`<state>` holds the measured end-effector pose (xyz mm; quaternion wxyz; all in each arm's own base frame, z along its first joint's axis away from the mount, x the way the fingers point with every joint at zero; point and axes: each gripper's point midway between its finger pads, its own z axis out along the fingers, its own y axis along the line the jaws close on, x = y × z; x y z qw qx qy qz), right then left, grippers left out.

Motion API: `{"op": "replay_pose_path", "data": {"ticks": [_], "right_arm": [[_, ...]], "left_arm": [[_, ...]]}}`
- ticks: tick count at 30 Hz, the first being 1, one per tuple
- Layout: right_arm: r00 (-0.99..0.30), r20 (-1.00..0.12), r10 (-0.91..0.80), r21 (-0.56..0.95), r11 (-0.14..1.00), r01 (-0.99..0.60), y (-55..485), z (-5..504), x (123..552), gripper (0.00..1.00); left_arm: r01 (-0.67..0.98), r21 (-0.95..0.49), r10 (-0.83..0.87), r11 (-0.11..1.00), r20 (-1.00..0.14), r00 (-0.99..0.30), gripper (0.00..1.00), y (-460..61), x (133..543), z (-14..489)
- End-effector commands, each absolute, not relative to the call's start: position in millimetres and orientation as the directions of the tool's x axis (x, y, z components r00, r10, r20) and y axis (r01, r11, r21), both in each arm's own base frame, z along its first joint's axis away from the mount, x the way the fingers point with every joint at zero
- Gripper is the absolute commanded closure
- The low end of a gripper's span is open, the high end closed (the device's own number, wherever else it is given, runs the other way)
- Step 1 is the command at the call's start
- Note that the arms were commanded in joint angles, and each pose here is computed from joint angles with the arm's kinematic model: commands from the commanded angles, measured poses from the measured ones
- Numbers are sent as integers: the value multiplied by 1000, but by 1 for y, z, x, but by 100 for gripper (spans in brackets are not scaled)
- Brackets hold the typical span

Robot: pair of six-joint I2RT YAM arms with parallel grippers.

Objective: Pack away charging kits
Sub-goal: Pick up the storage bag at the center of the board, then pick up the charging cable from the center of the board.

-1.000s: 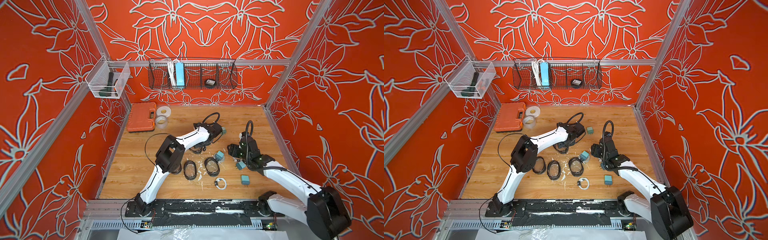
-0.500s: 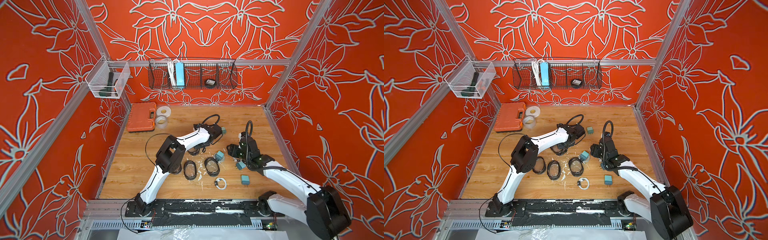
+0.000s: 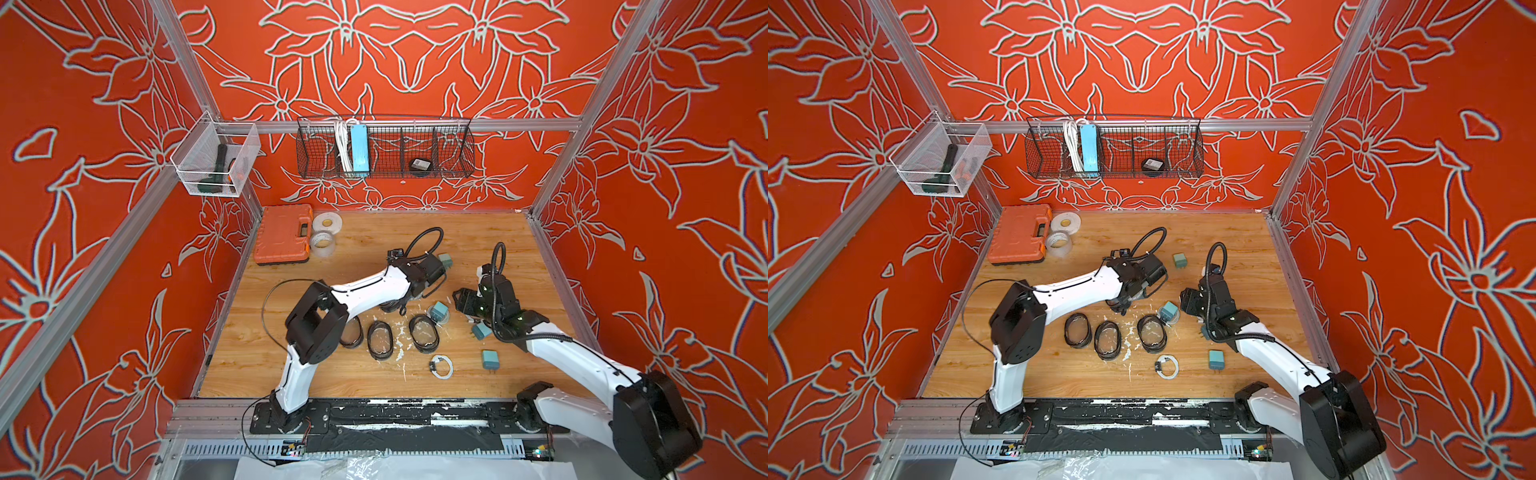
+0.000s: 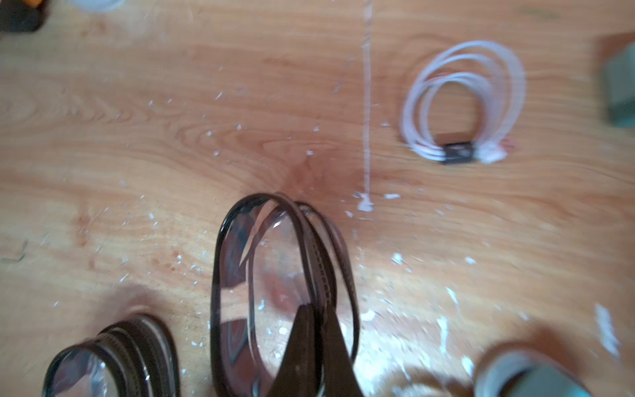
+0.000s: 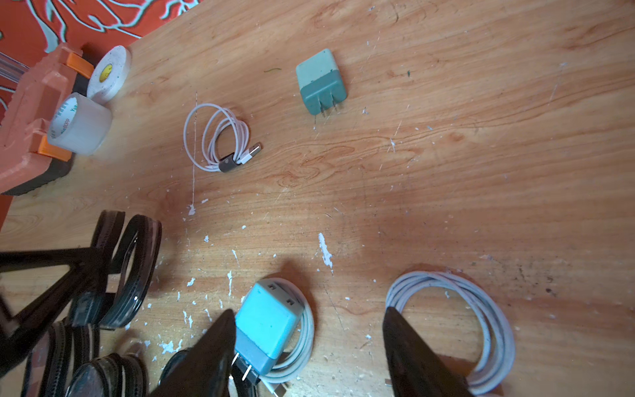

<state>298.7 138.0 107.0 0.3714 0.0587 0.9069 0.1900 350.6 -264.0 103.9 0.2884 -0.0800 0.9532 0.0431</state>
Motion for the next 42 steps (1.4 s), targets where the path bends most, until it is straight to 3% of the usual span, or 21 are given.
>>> {"op": "replay_pose_path", "data": {"ticks": [1, 7, 15, 18, 22, 26, 31, 42], "right_arm": [[-716, -644, 269, 408, 912, -25, 139, 104, 299, 32], [-714, -656, 244, 392, 919, -46, 146, 108, 312, 35], [-784, -580, 223, 442, 894, -72, 188, 106, 353, 44], [-804, -557, 206, 424, 903, -63, 204, 102, 373, 47], [-835, -532, 140, 338, 939, -58, 229, 92, 392, 49], [-866, -494, 73, 240, 969, -55, 250, 71, 407, 52], [-884, -466, 25, 53, 999, 0, 242, 45, 415, 57], [-883, -470, -1, -35, 999, 18, 235, 42, 407, 58]], "left_arm": [[-5, -106, -74, 994, -663, -745, 100, -283, 353, 135], [211, -264, -84, 941, -786, -613, 100, -276, 325, 165], [184, -153, -36, 971, -854, -520, 100, -228, 320, 179], [196, -171, -51, 966, -864, -501, 100, -212, 325, 172], [247, -231, -77, 941, -858, -508, 100, -195, 336, 169], [232, -165, -42, 959, -889, -456, 100, -181, 337, 182], [271, -212, -74, 939, -894, -442, 100, -181, 327, 201], [259, -225, -79, 939, -877, -474, 100, -177, 320, 183]]}}
